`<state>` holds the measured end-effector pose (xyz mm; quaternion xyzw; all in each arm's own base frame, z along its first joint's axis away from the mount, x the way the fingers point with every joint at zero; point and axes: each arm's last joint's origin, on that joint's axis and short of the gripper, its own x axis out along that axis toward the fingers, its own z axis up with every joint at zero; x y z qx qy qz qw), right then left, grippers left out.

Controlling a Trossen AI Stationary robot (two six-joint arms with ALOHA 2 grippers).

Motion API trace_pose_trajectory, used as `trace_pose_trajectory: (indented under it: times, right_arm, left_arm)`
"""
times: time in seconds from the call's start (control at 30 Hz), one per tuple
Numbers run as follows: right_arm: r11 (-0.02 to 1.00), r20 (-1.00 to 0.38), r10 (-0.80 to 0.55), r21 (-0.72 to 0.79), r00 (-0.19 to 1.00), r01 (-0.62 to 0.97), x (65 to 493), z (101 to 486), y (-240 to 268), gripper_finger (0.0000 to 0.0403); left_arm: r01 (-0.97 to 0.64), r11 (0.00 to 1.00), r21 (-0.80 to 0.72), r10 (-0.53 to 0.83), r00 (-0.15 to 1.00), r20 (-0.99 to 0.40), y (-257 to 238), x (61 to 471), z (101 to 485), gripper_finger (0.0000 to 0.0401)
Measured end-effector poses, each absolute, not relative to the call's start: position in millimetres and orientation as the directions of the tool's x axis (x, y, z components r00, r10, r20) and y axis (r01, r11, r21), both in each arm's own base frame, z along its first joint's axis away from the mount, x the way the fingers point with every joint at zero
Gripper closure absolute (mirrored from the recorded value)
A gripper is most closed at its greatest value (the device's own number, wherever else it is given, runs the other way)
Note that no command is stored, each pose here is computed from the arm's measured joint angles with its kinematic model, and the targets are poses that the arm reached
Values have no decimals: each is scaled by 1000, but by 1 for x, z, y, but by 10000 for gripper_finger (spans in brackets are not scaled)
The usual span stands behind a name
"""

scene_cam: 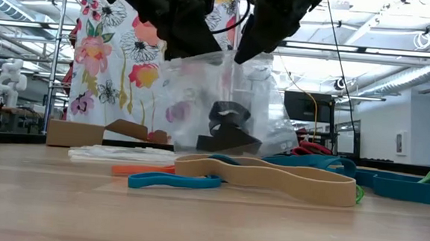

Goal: Sort rubber bands
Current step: Close the transparent zip bag

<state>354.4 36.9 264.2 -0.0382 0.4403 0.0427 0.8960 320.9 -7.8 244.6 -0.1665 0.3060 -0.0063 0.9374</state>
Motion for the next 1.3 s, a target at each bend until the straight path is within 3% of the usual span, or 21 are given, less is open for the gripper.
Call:
trace_pose_trajectory:
  times: [0.23, 0.43, 0.63, 0.83, 1.3]
  right_arm:
    - [995, -792, 38, -25, 610, -94, 355, 264, 36, 403]
    - [998, -792, 1, -41, 610, -55, 354, 264, 35, 403]
    - [995, -789, -70, -96, 611, -10, 354, 264, 33, 403]
    - [996, -766, -77, -90, 638, 12, 358, 266, 28, 403]
    - [996, -735, -72, -86, 674, 13, 361, 269, 25, 403]
  left_arm:
    - [-172, 962, -210, 18, 813, -582, -4, 321, 244, 263]
    - [-172, 965, -196, 46, 851, -523, -1, 312, 262, 255]
    - [-202, 977, -65, 156, 892, -423, -18, 286, 290, 255]
    - [-309, 951, -14, 273, 861, -430, -36, 256, 259, 255]
    - [-293, 934, -206, 235, 935, -264, -43, 213, 188, 255]
